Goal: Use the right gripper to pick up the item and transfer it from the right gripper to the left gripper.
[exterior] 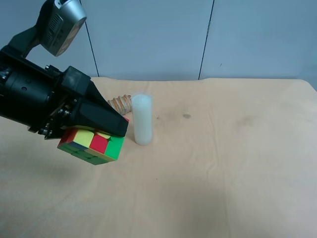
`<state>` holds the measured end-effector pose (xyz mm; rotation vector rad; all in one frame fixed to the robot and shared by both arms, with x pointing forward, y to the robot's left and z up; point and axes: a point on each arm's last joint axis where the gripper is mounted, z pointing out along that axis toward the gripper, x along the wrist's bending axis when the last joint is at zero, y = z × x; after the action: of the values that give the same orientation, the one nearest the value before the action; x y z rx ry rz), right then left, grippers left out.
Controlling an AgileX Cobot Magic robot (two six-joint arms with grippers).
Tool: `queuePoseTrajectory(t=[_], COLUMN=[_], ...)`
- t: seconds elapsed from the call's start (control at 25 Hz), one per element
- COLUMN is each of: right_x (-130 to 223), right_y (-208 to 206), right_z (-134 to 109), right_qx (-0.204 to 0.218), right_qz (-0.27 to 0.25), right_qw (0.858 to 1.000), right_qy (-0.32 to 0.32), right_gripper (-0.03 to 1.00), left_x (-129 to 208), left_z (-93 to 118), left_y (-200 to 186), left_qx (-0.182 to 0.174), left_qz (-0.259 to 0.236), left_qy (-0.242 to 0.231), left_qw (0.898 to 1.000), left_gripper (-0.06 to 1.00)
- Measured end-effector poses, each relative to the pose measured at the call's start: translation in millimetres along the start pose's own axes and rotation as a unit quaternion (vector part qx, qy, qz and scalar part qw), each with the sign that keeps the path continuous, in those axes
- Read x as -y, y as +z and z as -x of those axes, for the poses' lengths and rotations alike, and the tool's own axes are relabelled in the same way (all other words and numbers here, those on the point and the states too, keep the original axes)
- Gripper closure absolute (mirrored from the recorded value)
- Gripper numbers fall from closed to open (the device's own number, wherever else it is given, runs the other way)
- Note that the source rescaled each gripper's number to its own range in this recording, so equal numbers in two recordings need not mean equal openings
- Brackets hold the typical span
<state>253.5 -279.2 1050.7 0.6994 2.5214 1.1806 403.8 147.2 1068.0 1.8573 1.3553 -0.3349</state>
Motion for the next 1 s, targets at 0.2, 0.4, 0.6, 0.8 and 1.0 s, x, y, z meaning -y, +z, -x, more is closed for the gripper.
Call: queuePoseTrajectory(t=[0.2, 0.4, 0.6, 0.8, 1.0], right_x=[0.1, 0.1, 1.5, 13.4, 18.2], right_y=[-0.5, -0.5, -2.7, -20.2, -26.2], right_z=[0.0, 0.0, 1.3, 0.9, -2.8], right_qx=[0.0, 0.0, 0.022, 0.115, 0.219], right_qz=[0.002, 0.002, 0.009, 0.073, 0.092], right_qw=[1.0, 1.0, 1.0, 0.987, 0.96], right_qy=[0.0, 0.0, 0.017, 0.081, 0.145], right_gripper=[-0.03, -0.03, -0.03, -0.03, -0.03], left_x=[0.0, -0.5, -2.9, -4.7, -5.2], left_z=[0.0, -0.1, -0.6, -1.0, -1.1], left_y=[0.0, 0.0, 0.0, -0.1, -0.2], left_qx=[0.0, -0.001, -0.003, -0.005, -0.006], left_qz=[0.0, 0.003, 0.016, 0.026, 0.028], left_qy=[0.0, 0.0, 0.0, 0.0, 0.0], left_qw=[1.0, 1.0, 1.0, 1.0, 1.0], left_gripper=[0.94, 0.94, 0.94, 0.94, 0.94])
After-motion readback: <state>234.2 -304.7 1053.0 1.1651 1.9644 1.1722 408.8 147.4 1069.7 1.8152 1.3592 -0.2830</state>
